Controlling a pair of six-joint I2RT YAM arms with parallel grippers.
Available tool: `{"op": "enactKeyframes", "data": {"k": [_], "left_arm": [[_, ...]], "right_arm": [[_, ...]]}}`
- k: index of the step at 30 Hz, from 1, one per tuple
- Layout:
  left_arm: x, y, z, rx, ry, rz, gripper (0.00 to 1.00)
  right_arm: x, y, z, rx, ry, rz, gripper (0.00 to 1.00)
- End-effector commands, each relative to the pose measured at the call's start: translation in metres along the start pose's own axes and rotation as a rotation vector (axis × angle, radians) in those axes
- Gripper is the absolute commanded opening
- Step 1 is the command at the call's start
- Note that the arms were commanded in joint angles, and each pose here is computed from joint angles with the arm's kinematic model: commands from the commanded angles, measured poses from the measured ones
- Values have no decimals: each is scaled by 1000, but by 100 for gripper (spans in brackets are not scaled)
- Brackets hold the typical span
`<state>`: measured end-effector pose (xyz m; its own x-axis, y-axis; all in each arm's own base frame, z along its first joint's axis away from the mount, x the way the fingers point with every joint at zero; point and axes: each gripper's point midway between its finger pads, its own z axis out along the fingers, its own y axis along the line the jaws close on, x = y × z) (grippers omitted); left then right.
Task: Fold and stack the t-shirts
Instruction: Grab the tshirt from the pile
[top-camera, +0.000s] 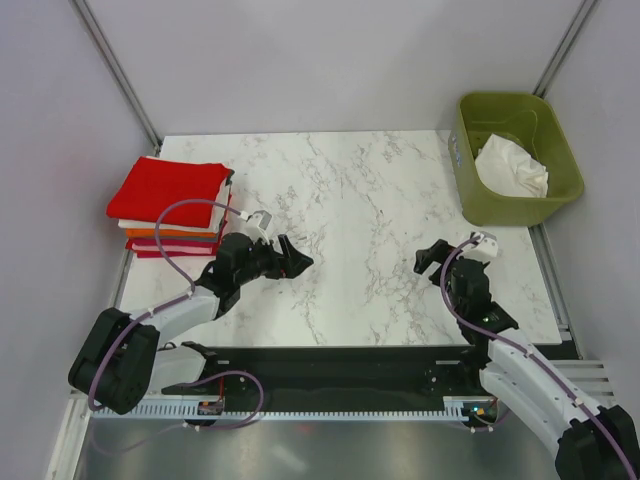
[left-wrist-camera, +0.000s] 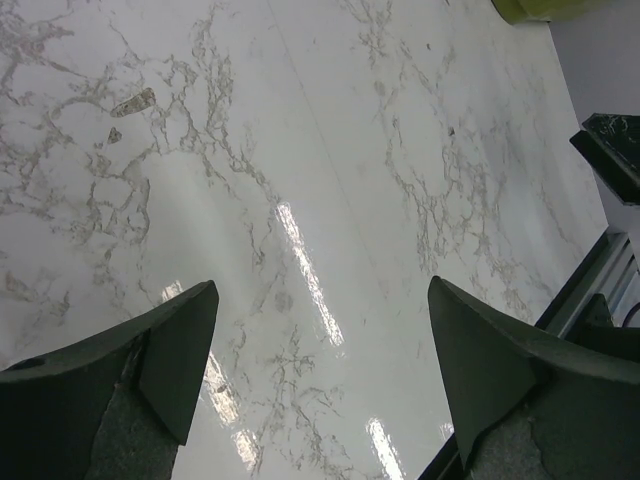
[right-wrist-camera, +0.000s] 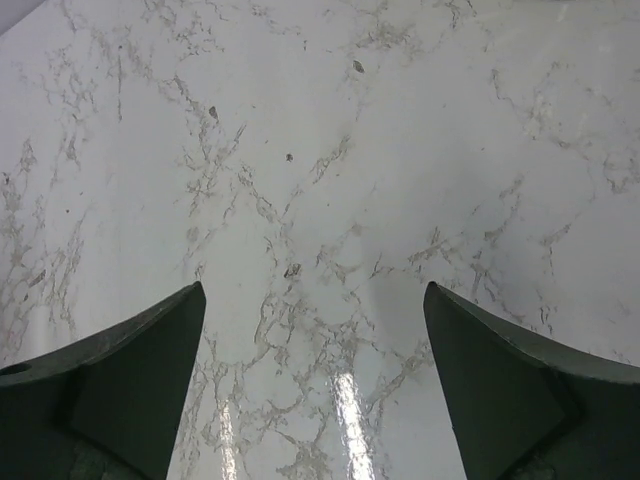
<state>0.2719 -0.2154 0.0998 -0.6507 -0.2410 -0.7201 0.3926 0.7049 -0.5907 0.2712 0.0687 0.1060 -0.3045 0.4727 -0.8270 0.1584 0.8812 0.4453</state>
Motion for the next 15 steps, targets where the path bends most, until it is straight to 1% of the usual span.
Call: {"op": "enactKeyframes", "data": {"k": [1, 5, 8, 9, 10, 11, 13, 14, 15], "left_arm": [[-19, -17, 1, 67, -52, 53, 92], [-17, -16, 2, 66, -44, 46, 92], [-17, -16, 4, 66, -38, 44, 92], [-16, -16, 4, 66, -36, 42, 92], [-17, -17, 5, 69, -35, 41, 92], [-17, -17, 5, 69, -34, 40, 92], [-16, -14, 5, 55, -36, 41, 92], [-15, -11, 6, 47, -34, 39, 92], [-14, -11, 6, 46, -33, 38, 92]], "right_arm": [[-9, 8, 3, -15, -18, -6, 98], [-6, 6, 8, 12, 3, -21, 98], [-12, 13, 13, 26, 32, -35, 98], [-26, 22, 14, 23, 17, -28, 98], [-27, 25, 18, 37, 31, -33, 98], [-48, 40, 21, 24, 0, -11, 98], [-54, 41, 32, 83, 30, -27, 98], [-89, 63, 35, 65, -15, -15, 98], [-93, 62, 37, 100, 14, -34, 98]]}}
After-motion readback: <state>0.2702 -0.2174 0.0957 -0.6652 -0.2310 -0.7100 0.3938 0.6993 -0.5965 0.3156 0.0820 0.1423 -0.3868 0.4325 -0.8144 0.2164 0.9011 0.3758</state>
